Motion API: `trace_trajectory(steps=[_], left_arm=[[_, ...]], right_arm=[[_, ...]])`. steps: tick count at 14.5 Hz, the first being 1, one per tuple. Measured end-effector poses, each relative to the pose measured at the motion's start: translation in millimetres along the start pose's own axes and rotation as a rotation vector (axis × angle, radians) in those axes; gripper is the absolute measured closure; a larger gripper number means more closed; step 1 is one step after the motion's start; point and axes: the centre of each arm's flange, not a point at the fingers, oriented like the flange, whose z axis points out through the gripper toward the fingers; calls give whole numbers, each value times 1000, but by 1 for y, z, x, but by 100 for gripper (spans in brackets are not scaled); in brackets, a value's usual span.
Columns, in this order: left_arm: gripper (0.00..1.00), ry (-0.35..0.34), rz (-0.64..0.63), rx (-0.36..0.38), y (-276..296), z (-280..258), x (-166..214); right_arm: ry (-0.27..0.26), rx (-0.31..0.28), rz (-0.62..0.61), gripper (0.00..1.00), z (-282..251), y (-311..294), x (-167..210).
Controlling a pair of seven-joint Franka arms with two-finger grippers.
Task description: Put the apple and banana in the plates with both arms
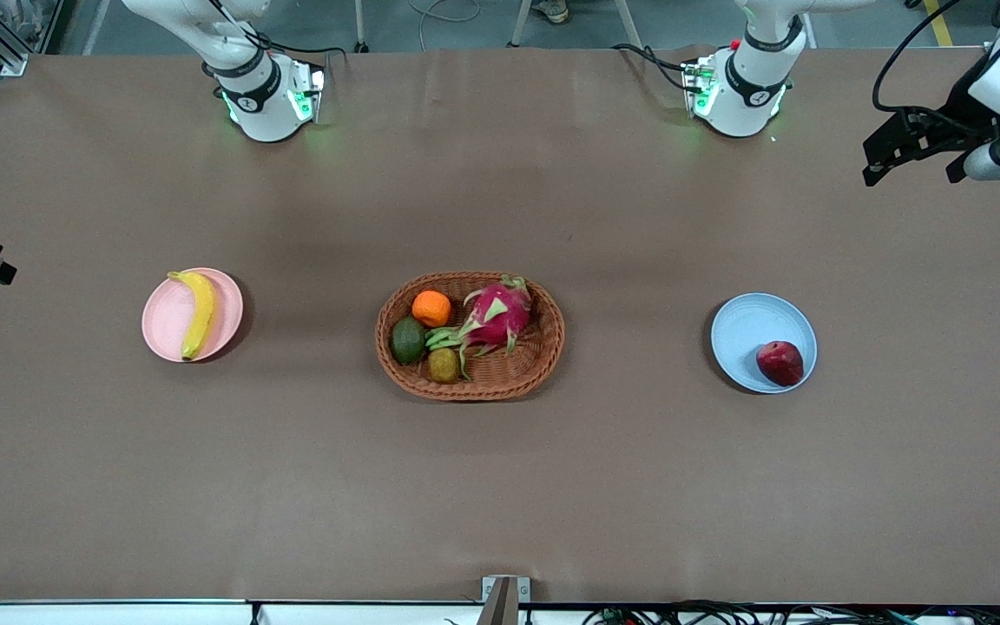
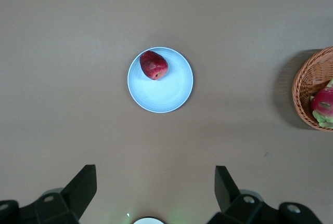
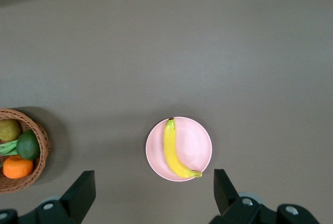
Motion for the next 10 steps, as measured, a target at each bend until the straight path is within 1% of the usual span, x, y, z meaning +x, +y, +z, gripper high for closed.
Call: trace_trajectory(steps=[2, 7, 10], left_arm=[[0, -4, 1, 1, 0, 0, 0], [0, -12, 2, 2, 0, 2, -1], [0, -13, 1, 2, -1, 2, -1]], right_arm=[[-3, -7, -6, 0, -1, -2, -8], [-5, 0, 3, 0, 10, 4, -38], [-2, 3, 3, 0, 8, 4, -52]])
